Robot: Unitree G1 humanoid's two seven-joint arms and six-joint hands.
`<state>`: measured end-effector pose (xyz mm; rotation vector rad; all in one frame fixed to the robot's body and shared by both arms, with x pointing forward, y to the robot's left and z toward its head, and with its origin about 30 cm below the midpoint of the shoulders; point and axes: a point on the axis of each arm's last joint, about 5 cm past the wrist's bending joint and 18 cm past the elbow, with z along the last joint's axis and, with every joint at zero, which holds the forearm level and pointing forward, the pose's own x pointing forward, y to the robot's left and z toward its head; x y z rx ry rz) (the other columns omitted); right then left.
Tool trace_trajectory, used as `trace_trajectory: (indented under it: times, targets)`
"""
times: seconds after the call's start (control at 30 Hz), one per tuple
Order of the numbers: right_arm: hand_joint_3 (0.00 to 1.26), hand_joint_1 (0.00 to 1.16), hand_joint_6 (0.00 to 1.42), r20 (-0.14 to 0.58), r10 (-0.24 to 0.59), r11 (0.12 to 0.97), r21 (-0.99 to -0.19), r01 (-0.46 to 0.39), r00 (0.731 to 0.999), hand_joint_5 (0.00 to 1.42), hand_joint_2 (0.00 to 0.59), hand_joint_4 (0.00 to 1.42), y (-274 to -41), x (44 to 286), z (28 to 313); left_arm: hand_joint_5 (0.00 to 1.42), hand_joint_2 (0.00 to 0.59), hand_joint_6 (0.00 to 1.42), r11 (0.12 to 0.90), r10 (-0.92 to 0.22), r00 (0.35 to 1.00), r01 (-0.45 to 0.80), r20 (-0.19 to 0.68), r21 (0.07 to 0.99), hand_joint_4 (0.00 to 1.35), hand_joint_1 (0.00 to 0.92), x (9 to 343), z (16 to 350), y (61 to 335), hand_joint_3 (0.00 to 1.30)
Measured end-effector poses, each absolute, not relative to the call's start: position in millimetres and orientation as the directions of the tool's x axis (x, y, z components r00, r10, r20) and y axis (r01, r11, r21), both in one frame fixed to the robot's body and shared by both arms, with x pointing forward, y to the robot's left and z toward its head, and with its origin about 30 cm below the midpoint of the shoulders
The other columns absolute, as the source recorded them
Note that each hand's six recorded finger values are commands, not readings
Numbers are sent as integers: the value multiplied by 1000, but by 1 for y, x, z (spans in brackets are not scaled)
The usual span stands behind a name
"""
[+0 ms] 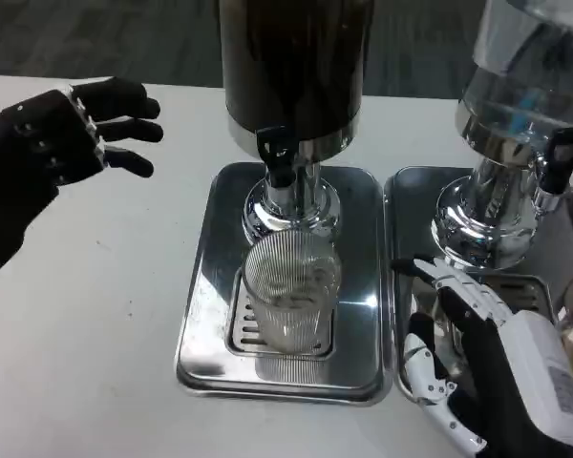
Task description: Grasp the cup under the faucet to collect the drink, then remove the cup.
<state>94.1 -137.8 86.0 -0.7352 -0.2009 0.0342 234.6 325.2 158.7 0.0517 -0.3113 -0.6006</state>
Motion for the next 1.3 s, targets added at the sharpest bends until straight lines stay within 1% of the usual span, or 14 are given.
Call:
trace_trajectory:
  times: [0.13,0.2,0.33,0.37,0.43,0.5,0.6,0.7,0.8,0.87,1.0,1.07,1.3]
  targets:
    - [278,287,112,171,96,746,-664,43,981,158,575,183,-135,93,85,302,58,449,787,-610,751,612,253,84,299,0,243,164,325,415]
    - [293,286,102,168,95,751,-659,40,981,168,575,194,-132,92,82,290,52,418,747,-651,721,664,238,32,285,0,253,170,324,400]
    - [294,285,98,165,83,758,-651,46,983,169,575,197,-130,92,80,289,53,411,717,-676,701,697,225,-20,284,0,263,173,322,397]
    - [295,285,97,168,81,761,-647,48,982,169,575,197,-128,92,80,273,59,397,713,-682,700,701,211,-22,268,0,266,174,321,384]
    - [296,285,97,170,81,765,-642,48,982,170,573,197,-126,91,79,256,60,379,704,-689,694,709,211,-34,251,0,272,177,319,354]
    - [299,285,96,168,78,767,-640,48,983,170,572,197,-125,91,78,244,53,368,692,-699,684,720,209,-44,231,0,277,179,315,331]
    - [301,285,96,170,71,766,-640,55,983,170,572,197,-125,91,78,241,52,365,669,-719,667,741,195,-69,227,0,281,179,309,325]
    - [302,285,96,176,65,767,-639,64,982,170,571,197,-125,91,77,236,56,353,632,-744,639,768,195,-106,221,0,285,175,298,315]
    - [303,285,96,175,63,767,-638,65,982,170,571,197,-125,91,77,235,57,351,598,-768,610,792,196,-122,217,0,288,174,289,314]
    - [303,285,96,175,63,767,-638,65,983,170,571,197,-125,91,77,235,58,351,579,-783,591,806,195,-118,215,0,289,176,283,314]
    - [303,284,96,170,59,769,-636,63,984,170,569,197,-124,91,75,233,60,350,568,-795,577,817,188,-102,213,0,291,178,277,314]
    - [303,283,96,167,61,771,-633,60,984,170,567,198,-123,91,74,218,51,336,567,-798,573,819,185,-93,212,0,293,178,274,314]
    - [304,279,95,172,54,775,-628,67,984,170,562,200,-123,91,74,205,52,315,589,-797,579,808,171,13,222,0,295,185,269,322]
